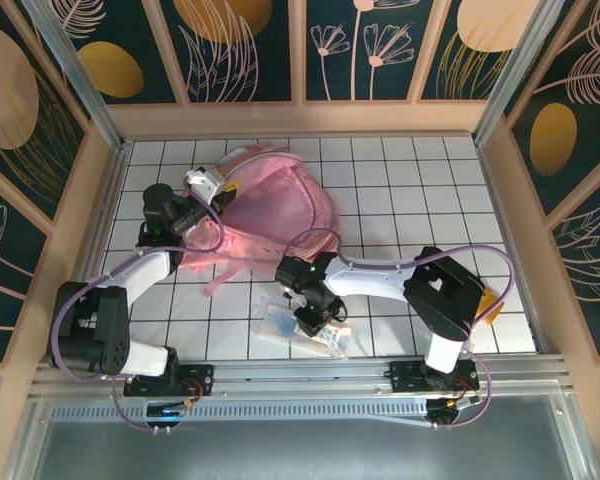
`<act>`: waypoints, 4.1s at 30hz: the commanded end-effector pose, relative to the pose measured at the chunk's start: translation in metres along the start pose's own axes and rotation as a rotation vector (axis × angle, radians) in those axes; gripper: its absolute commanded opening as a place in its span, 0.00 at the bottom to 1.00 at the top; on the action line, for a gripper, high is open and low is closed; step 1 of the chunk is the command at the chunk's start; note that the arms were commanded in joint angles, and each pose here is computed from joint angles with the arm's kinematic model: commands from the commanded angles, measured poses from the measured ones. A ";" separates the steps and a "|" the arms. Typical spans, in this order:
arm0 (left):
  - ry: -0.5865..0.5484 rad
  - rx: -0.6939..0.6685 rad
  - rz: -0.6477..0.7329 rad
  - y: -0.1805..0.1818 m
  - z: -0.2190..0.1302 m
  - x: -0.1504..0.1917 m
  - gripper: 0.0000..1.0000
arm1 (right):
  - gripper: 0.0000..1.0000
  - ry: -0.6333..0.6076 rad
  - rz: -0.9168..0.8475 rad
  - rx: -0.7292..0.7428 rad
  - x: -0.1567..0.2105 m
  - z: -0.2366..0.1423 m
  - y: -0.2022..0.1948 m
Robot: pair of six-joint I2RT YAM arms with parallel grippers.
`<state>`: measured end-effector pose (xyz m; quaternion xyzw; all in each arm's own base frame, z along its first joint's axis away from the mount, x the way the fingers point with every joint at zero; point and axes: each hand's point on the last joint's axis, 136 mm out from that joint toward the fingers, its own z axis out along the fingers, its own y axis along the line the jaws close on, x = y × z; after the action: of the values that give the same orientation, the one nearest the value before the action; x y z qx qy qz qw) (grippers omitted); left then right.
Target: Pack books, pencil case, and school supplies into a backpack
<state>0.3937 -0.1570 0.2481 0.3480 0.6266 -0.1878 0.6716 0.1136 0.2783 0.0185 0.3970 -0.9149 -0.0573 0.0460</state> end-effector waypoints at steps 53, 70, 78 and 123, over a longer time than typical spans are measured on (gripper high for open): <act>-0.194 0.297 0.261 -0.072 -0.002 -0.066 0.00 | 0.00 -0.803 1.575 -0.983 -0.270 -0.136 -0.129; -0.167 0.218 0.197 -0.062 0.002 -0.058 0.00 | 0.51 -0.942 1.548 -0.883 -0.235 -0.150 -0.124; -0.129 0.203 0.163 -0.061 0.003 -0.044 0.00 | 0.73 -1.021 1.382 -0.260 -0.106 -0.184 -0.179; 0.609 -0.564 -1.625 -0.011 -0.123 0.177 0.85 | 0.58 -0.603 -0.004 -0.098 -0.212 -0.146 0.000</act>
<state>0.3254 -0.0405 0.0855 -0.2777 0.8644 -0.3185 0.2724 0.2716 0.4245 0.1387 0.4289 -0.8554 -0.2245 -0.1845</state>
